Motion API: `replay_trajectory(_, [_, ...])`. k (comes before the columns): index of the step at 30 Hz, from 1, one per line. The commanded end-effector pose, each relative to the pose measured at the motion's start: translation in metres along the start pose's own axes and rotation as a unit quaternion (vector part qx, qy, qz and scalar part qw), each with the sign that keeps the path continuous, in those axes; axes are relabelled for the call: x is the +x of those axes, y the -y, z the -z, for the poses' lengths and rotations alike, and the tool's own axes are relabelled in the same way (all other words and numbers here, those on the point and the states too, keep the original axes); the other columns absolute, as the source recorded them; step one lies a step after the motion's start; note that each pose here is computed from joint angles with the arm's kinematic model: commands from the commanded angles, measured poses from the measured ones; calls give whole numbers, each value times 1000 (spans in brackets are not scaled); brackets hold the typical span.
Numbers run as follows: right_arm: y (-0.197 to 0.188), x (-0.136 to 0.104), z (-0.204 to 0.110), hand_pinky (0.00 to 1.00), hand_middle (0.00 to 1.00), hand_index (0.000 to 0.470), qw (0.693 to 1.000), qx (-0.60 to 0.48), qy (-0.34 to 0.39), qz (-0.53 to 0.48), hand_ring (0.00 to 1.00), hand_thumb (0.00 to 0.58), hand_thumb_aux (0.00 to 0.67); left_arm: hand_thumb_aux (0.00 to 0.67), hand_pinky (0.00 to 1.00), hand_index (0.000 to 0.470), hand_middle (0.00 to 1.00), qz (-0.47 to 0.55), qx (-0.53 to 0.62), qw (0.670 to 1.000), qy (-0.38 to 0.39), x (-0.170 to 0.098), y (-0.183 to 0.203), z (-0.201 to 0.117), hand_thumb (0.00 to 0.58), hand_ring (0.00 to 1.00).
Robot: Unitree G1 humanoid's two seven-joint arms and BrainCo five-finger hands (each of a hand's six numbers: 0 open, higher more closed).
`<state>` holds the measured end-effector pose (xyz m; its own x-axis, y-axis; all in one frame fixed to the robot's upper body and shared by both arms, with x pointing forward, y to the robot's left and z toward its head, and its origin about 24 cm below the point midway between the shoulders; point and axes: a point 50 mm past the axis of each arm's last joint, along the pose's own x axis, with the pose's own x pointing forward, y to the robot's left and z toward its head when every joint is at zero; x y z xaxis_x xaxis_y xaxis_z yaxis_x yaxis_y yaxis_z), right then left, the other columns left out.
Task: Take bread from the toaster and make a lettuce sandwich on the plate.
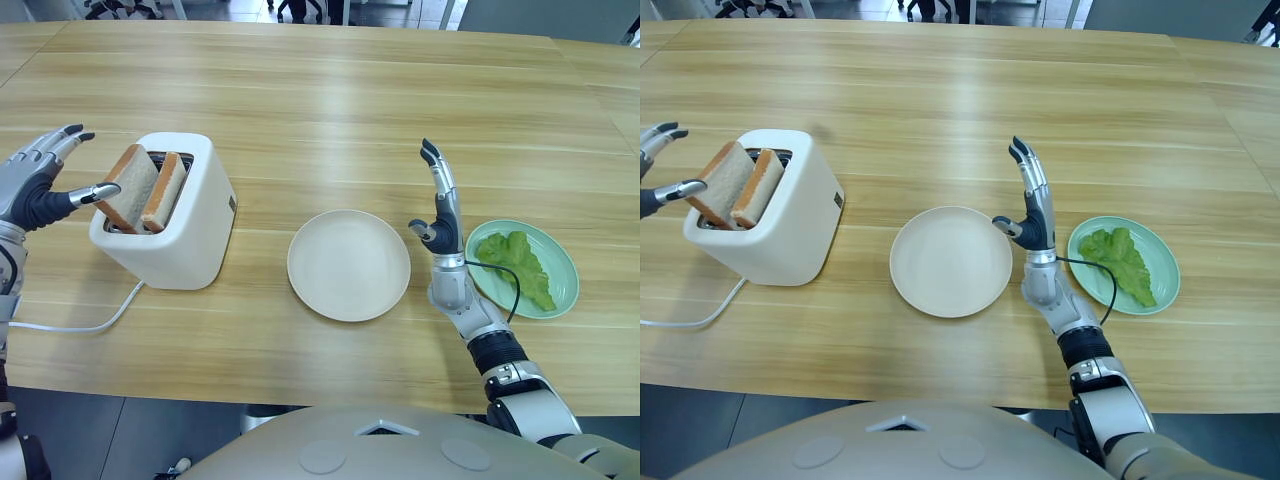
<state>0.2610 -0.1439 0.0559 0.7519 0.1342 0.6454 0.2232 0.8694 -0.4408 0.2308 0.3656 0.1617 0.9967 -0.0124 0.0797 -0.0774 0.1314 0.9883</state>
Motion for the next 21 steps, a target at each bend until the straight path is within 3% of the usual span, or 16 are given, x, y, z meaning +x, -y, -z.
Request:
replay_trajectory(1, [3,-1,2,0,0,0,1000,-6,-8,1,0,0,0,0,0,0,0,55,21,998,-1,-2,18,2,0,0])
replay_trajectory(8, [1,-2,1,0,0,0,1000,-4,-11,0,0,0,0,0,0,0,0,64,24,998,18,1,22,-5,0,0])
replay_trajectory(10, [1,-2,1,0,0,0,1000,-3,-11,0,0,0,0,13,0,9,0,68,25,997,20,1,24,-6,23,0])
replay_trajectory(12, [2,-2,1,0,0,0,1000,-4,-11,2,0,0,0,121,0,83,0,73,24,997,26,2,26,-7,190,0])
replay_trajectory(13, [3,-2,2,0,0,0,1000,-4,-11,2,0,0,0,121,0,83,0,76,23,996,31,1,27,-9,190,0])
replay_trajectory(14, [3,-2,2,0,0,0,1000,-4,-12,3,0,0,0,257,0,177,0,74,21,996,38,2,27,-10,360,0])
replay_trajectory(15, [3,-2,2,0,0,0,1000,-4,-12,3,0,0,0,365,0,251,0,68,15,997,42,2,26,-12,460,0])
replay_trajectory(17, [3,-3,2,0,0,0,1000,-4,-13,2,0,0,0,394,0,271,0,51,4,998,49,3,20,-14,482,0])
replay_trajectory(18, [3,-3,2,0,0,0,1000,-4,-13,2,0,0,0,536,0,368,0,44,1,998,51,4,18,-15,557,0])
replay_trajectory(19, [3,-3,2,0,0,0,1000,-4,-13,2,0,0,0,578,0,397,0,37,-3,998,56,4,16,-16,569,0])
replay_trajectory(20, [3,-3,2,0,0,0,1000,-4,-13,2,0,0,0,578,0,397,0,30,-12,998,60,4,14,-17,569,0])
replay_trajectory(21, [3,-3,2,0,0,0,1000,-3,-13,2,0,0,0,670,0,460,0,23,-21,997,64,4,11,-17,580,0])
